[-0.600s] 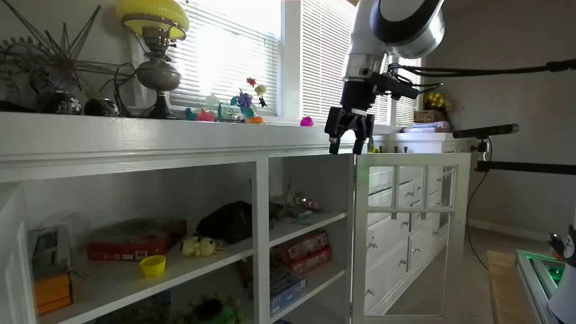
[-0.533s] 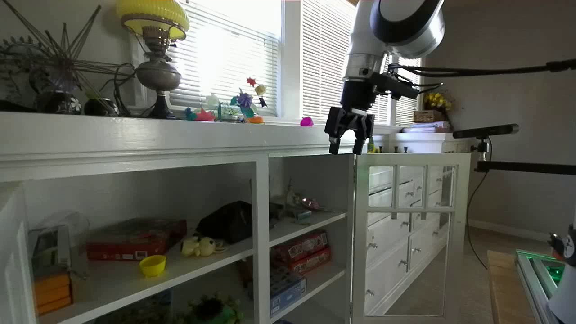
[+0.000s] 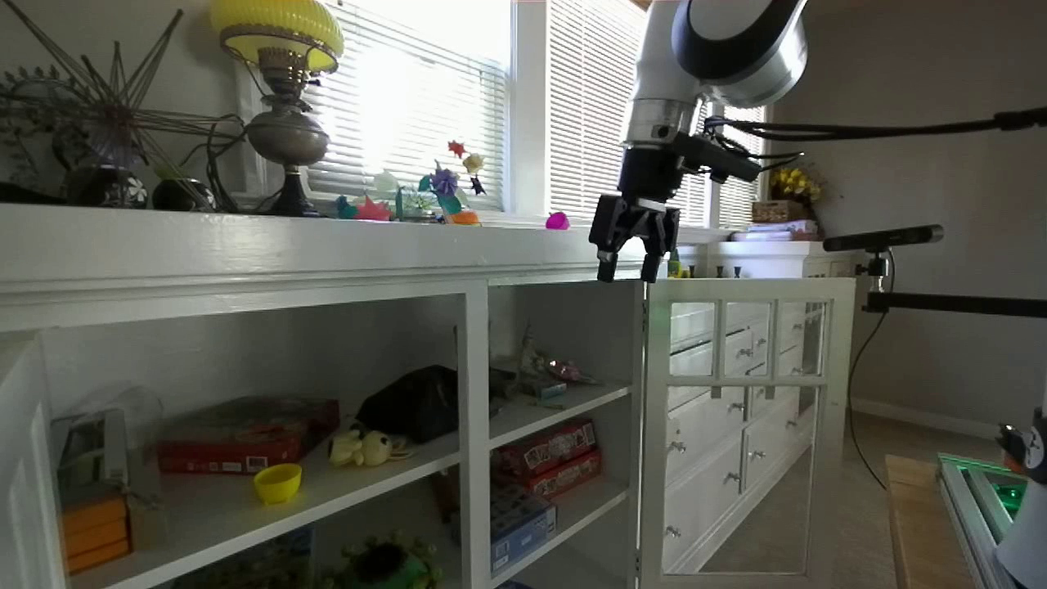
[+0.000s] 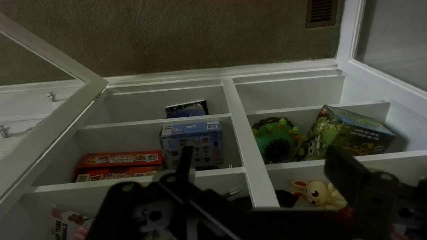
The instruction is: Remove the yellow bowl from the cabinet
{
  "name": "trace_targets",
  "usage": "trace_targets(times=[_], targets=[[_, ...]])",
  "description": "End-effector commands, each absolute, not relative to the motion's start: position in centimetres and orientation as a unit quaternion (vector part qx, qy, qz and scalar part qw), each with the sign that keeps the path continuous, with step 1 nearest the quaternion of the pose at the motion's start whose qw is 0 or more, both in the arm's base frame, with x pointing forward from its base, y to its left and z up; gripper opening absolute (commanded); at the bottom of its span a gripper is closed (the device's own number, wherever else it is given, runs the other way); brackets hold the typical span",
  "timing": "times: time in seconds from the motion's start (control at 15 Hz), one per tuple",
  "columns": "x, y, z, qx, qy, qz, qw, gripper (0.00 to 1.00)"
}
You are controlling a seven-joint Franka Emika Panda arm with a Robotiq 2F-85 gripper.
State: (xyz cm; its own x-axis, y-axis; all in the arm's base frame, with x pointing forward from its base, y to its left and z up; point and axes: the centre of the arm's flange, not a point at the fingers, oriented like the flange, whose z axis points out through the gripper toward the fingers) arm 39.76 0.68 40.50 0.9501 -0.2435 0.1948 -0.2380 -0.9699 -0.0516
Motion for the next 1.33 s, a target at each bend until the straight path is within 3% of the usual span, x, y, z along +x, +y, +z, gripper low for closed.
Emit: trace_targets(times=[0.0,0.4,0.93,1.0,1.27], targets=[[42.5,2.6,37.2,-0.989,0.092,-0.106,0.036,1.00],[46.9,7.8,30.6,-0.989,-0.027,-0.133,0.060,1.00],[52.3,13.7,24.8,-0.957,-0.257,-0.132,0.034,1.00],[49.4,12.9,26.2,-0.969,-0.213,-0.121,0.039,1.00],[51.0,14.0,24.8,-0.962,-0.242,-0.123,0.039,1.00]])
